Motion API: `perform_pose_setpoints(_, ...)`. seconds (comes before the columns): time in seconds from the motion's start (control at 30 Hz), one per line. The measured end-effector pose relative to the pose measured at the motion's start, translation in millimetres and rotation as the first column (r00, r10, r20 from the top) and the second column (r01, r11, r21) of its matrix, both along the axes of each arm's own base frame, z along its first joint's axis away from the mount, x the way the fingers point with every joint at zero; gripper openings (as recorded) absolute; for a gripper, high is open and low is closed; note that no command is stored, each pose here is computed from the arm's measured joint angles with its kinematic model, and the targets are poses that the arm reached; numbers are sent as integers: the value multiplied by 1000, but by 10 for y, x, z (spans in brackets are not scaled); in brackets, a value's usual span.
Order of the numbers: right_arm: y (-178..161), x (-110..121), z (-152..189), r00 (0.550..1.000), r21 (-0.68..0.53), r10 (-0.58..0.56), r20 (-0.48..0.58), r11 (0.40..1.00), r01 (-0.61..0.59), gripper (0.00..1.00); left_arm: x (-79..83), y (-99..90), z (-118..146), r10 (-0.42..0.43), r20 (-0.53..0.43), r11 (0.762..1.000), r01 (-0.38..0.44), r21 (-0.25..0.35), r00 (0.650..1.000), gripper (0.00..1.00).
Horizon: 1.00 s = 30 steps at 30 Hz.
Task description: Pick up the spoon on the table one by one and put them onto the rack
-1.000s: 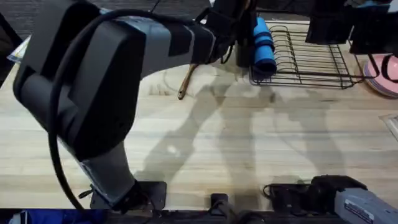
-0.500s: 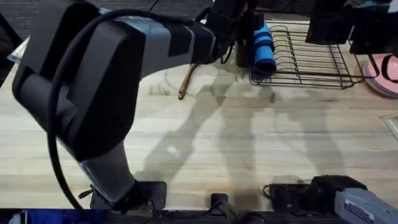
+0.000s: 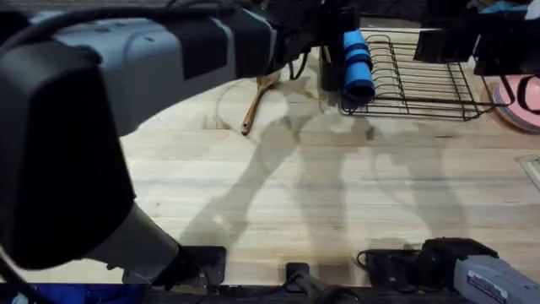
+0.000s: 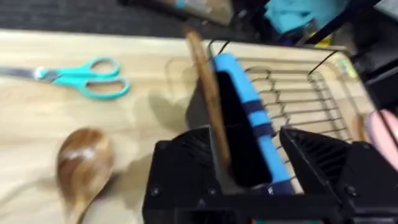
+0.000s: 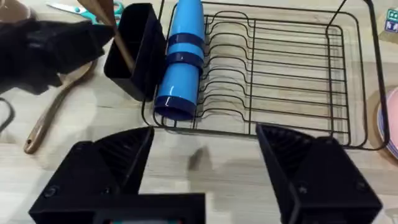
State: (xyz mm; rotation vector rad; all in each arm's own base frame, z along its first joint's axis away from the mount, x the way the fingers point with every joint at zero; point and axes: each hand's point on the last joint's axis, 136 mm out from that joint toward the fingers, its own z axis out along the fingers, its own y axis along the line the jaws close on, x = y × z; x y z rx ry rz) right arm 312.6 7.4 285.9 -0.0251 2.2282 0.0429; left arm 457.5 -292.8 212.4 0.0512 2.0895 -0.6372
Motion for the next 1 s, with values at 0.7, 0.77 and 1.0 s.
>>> perform_pose_setpoints(0.7, 0, 0, 0, 1000, 0, 0, 0, 1000, 0, 998, -521, 1146, -202, 95, -259, 956, -16, 294, 961, 992)
perform_pose_setpoints(0.77, -1, 0, 0, 1000, 0, 0, 0, 1000, 0, 998, -604, 1196, -212, 81, -275, 945, 14, 327, 958, 993)
perform_pose_setpoints(1.0, 0, 0, -1, 1000, 0, 0, 0, 1000, 0, 998, -915, 1338, -236, 32, -336, 901, 119, 418, 941, 993)
